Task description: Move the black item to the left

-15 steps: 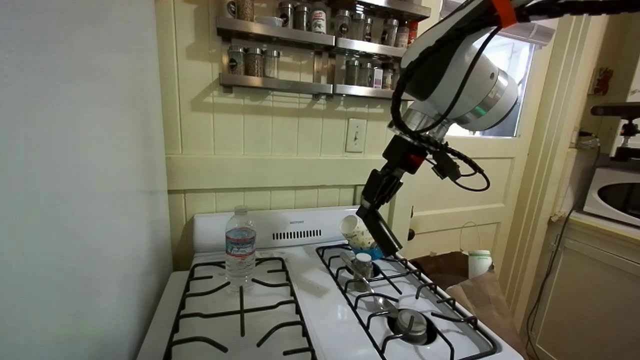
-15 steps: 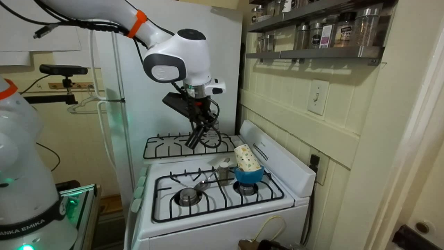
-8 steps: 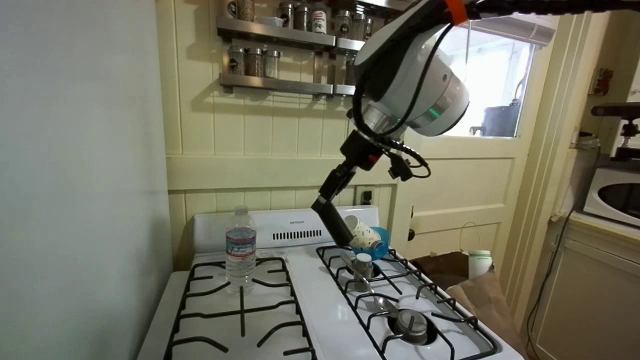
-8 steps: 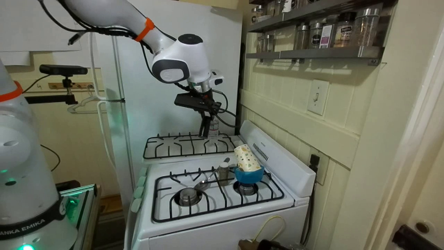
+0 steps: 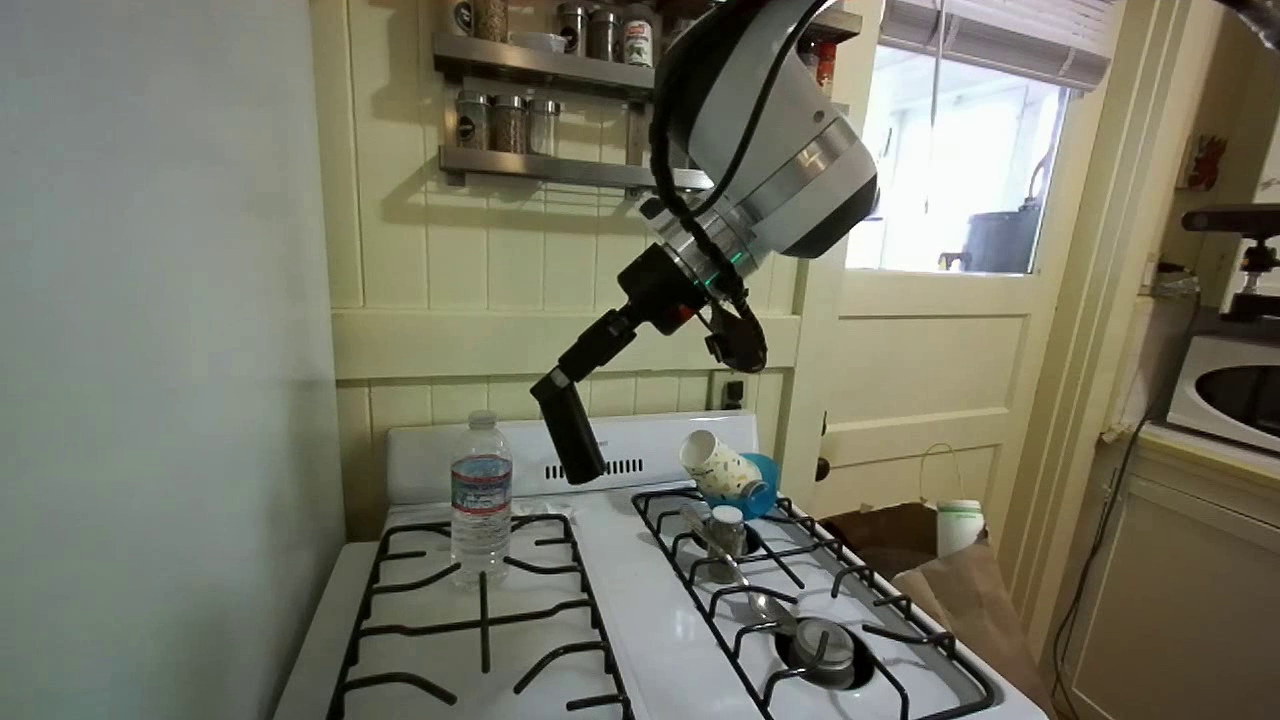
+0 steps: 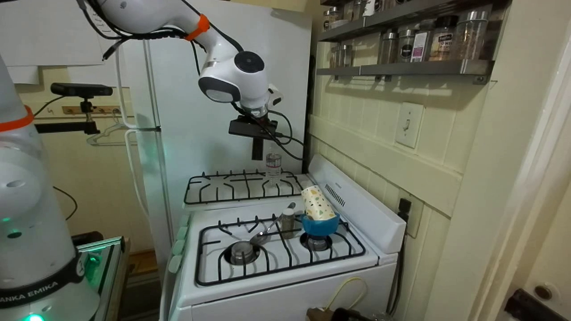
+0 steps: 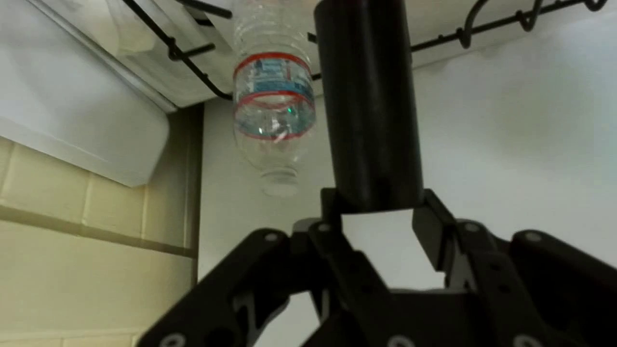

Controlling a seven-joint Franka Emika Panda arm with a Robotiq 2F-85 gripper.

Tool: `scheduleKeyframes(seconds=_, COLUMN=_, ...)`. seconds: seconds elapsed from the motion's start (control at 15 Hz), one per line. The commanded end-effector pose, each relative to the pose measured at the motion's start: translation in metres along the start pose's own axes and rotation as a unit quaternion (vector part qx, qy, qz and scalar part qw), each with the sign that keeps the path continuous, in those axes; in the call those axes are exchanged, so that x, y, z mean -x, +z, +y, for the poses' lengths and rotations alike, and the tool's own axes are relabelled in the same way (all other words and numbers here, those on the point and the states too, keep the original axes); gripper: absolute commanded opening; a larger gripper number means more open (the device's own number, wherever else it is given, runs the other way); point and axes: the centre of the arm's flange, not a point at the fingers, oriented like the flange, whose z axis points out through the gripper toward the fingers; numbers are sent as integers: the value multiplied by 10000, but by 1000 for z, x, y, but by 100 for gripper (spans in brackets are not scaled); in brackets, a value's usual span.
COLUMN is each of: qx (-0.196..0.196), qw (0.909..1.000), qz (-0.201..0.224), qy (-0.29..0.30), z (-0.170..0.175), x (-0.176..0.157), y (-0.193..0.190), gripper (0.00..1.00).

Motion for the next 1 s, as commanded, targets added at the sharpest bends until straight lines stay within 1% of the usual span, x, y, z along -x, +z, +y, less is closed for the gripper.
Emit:
scheduleKeyframes(seconds=0.0, qx=-804, qw=9949, qz=524, qy=-308, z=6, x=25, y=2, gripper=17)
scheduleKeyframes(seconds=0.13, qx=-1380, qw=9873, qz=537, qy=-577, z=8, x=38, y=6, gripper=17)
scheduleKeyframes(seconds=0.27, qx=-1885, qw=9766, qz=500, qy=-909, z=14, x=52, y=9, gripper=17)
scheduleKeyframes(seconds=0.33, qx=-1995, qw=9713, qz=500, qy=-1195, z=17, x=58, y=14, gripper=17)
scheduleKeyframes(seconds=0.4, qx=-2151, qw=9676, qz=405, qy=-1255, z=19, x=63, y=18, gripper=17)
scheduleKeyframes(seconds=0.47, qx=-2209, qw=9655, qz=274, qy=-1350, z=22, x=69, y=22, gripper=17)
scheduleKeyframes(seconds=0.6, qx=-1995, qw=9701, qz=-23, qy=-1385, z=29, x=74, y=35, gripper=17)
scheduleKeyframes(seconds=0.67, qx=-1877, qw=9723, qz=-233, qy=-1375, z=30, x=71, y=44, gripper=17)
scheduleKeyframes(seconds=0.8, qx=-1642, qw=9748, qz=-369, qy=-1462, z=35, x=64, y=60, gripper=17)
scheduleKeyframes(seconds=0.87, qx=-1578, qw=9763, qz=-393, qy=-1430, z=34, x=60, y=67, gripper=17)
scheduleKeyframes(seconds=0.93, qx=-1607, qw=9759, qz=-487, qy=-1393, z=34, x=56, y=71, gripper=17)
